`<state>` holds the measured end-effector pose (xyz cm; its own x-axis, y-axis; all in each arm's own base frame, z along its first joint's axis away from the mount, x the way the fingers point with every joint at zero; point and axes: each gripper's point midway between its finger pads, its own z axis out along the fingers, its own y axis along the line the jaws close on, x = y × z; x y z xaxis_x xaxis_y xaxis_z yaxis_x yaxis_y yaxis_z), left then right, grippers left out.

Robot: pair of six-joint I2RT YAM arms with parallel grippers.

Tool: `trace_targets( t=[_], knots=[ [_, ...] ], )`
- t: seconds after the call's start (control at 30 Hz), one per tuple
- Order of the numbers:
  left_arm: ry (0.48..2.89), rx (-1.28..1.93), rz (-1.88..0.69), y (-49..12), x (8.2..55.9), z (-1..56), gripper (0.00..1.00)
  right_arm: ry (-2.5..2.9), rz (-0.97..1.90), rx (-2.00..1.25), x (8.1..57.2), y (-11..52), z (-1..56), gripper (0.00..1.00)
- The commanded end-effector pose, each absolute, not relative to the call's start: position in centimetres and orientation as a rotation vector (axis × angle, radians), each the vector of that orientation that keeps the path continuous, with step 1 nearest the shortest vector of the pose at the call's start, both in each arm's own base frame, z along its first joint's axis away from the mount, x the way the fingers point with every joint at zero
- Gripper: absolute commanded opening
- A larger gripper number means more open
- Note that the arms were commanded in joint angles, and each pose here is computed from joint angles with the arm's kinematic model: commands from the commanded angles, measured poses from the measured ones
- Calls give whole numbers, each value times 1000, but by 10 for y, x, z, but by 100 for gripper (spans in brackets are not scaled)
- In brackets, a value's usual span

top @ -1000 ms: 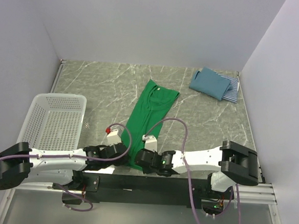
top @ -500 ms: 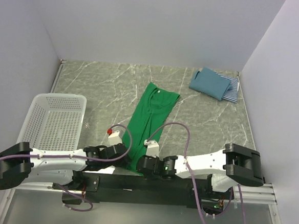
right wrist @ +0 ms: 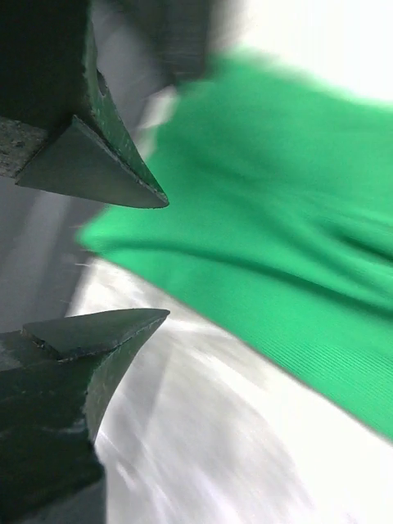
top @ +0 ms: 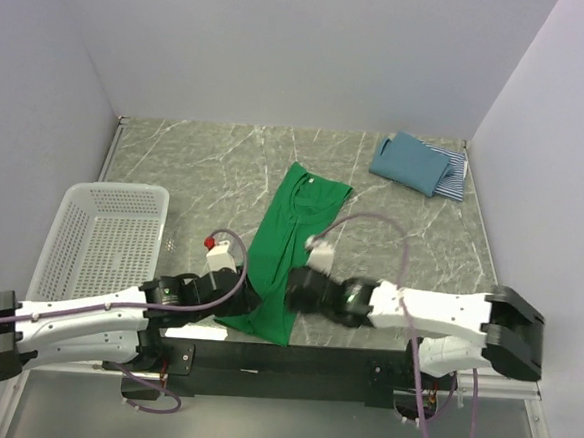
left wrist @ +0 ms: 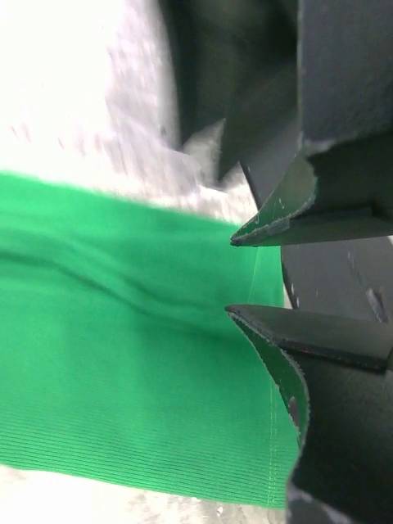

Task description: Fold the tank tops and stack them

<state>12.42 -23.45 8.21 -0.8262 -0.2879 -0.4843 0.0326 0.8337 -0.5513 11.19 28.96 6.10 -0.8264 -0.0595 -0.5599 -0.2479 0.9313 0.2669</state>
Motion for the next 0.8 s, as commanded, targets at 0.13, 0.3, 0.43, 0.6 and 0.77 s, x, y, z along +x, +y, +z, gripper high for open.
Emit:
trace_targets(
  t=[0.13, 0.3, 0.43, 0.6, 0.77],
  knots=[
    [2330, -107, -790, -251, 141, 137, 34, 2269, 397, 131, 265, 212, 136, 58],
    [2398, -9, -871, -289, 132, 121, 25, 2204, 328, 275, 355, 172, 158, 57],
    [2479, 47, -845, -306, 121, 87, 15, 2235, 258, 356, 419, 145, 136, 56],
    [2528, 103, -816, -320, 105, 64, 15, 2289, 182, 388, 470, 135, 114, 53],
    [2577, 147, -751, -321, 95, 42, 14, 2337, 136, 397, 499, 134, 90, 53]
  ],
)
